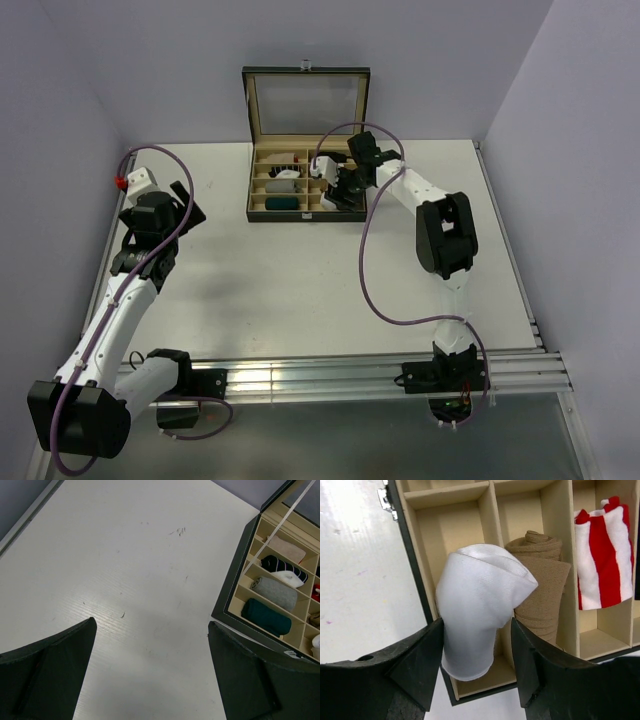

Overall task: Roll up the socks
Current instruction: Place the sock in the storage box.

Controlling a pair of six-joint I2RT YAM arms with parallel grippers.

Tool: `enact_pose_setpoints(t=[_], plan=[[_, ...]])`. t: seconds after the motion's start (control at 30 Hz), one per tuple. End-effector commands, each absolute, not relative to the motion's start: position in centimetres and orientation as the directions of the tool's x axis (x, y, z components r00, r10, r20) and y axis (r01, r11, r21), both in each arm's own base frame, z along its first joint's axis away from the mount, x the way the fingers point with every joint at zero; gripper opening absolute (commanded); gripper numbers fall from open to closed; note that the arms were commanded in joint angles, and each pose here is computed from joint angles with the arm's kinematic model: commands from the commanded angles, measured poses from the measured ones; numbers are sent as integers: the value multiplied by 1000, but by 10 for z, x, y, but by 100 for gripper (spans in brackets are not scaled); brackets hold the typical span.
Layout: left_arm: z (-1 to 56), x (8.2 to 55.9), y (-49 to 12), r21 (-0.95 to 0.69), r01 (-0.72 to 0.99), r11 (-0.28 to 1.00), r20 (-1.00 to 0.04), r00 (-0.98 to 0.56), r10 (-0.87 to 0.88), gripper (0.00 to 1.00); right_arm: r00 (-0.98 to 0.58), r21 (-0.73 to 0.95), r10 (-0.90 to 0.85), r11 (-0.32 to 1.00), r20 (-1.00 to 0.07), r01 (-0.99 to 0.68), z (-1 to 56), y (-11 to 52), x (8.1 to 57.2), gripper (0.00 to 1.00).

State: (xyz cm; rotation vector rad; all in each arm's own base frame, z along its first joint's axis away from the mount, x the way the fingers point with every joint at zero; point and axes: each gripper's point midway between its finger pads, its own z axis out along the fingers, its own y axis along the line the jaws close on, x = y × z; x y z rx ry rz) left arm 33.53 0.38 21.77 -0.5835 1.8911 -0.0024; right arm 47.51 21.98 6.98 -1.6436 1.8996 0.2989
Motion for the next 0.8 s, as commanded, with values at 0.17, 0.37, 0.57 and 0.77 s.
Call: enact_pose_setpoints(t=[0.17, 0.37, 0.57, 0.77], plan=[[232, 340, 5, -280, -376, 884, -896, -227, -380, 100, -38, -89, -783, 118, -621, -989, 101, 228, 434, 64], [230, 341, 5, -280, -374, 884, -895, -231, -381, 100, -46, -101, -741, 153, -670, -983, 127, 230, 442, 62], [230, 341, 3, -285, -366, 886, -892, -236, -384, 99, -55, -112, -622, 227, -781, -967, 165, 234, 459, 57], [229, 342, 3, -284, -362, 888, -892, -239, -383, 99, -71, -141, -579, 313, -812, -939, 169, 239, 490, 36]])
